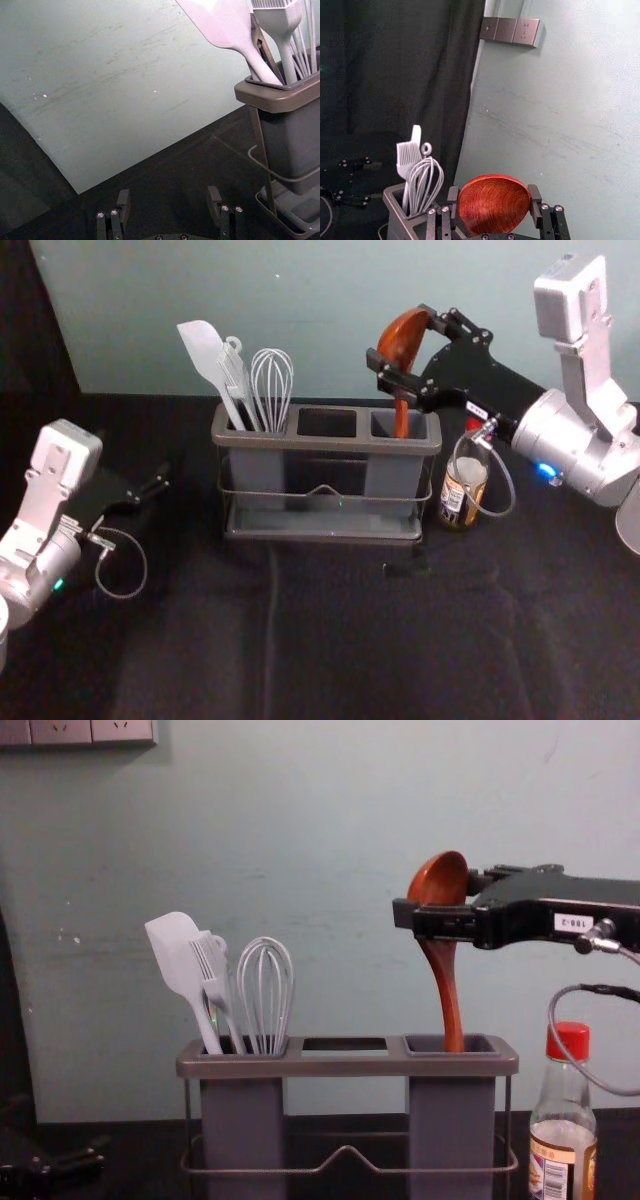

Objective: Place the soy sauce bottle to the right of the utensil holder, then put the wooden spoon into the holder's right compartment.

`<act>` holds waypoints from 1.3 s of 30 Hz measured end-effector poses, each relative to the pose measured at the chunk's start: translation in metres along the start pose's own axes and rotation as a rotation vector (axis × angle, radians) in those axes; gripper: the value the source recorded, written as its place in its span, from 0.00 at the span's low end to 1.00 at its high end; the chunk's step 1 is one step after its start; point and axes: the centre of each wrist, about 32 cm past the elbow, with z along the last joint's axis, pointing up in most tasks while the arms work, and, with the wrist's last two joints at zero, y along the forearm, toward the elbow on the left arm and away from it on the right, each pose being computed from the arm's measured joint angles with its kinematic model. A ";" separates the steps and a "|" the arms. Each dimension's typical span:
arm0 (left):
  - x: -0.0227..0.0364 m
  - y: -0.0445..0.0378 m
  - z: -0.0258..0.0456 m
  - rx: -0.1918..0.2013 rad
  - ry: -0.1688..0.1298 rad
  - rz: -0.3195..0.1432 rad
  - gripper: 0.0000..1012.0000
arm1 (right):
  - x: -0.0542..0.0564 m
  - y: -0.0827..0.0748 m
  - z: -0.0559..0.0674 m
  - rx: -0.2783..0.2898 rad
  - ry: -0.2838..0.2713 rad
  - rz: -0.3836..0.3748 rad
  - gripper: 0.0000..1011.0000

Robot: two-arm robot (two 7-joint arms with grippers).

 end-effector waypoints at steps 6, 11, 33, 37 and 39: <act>0.0000 0.0000 0.0000 0.000 0.000 0.000 0.99 | -0.001 -0.002 -0.006 -0.009 0.013 -0.007 0.83; 0.0000 0.0000 0.0000 0.000 0.000 0.000 0.99 | -0.002 -0.003 -0.011 -0.018 0.022 -0.010 0.83; 0.0000 0.0000 0.0000 0.000 0.000 0.000 0.99 | -0.007 0.001 -0.023 -0.050 0.045 -0.007 0.83; 0.0000 0.0000 0.0000 0.000 0.000 0.000 0.99 | -0.007 0.002 -0.024 -0.054 0.047 -0.007 0.83; 0.0000 0.0000 0.0000 0.000 0.000 0.000 0.99 | -0.007 0.002 -0.024 -0.055 0.048 -0.006 0.83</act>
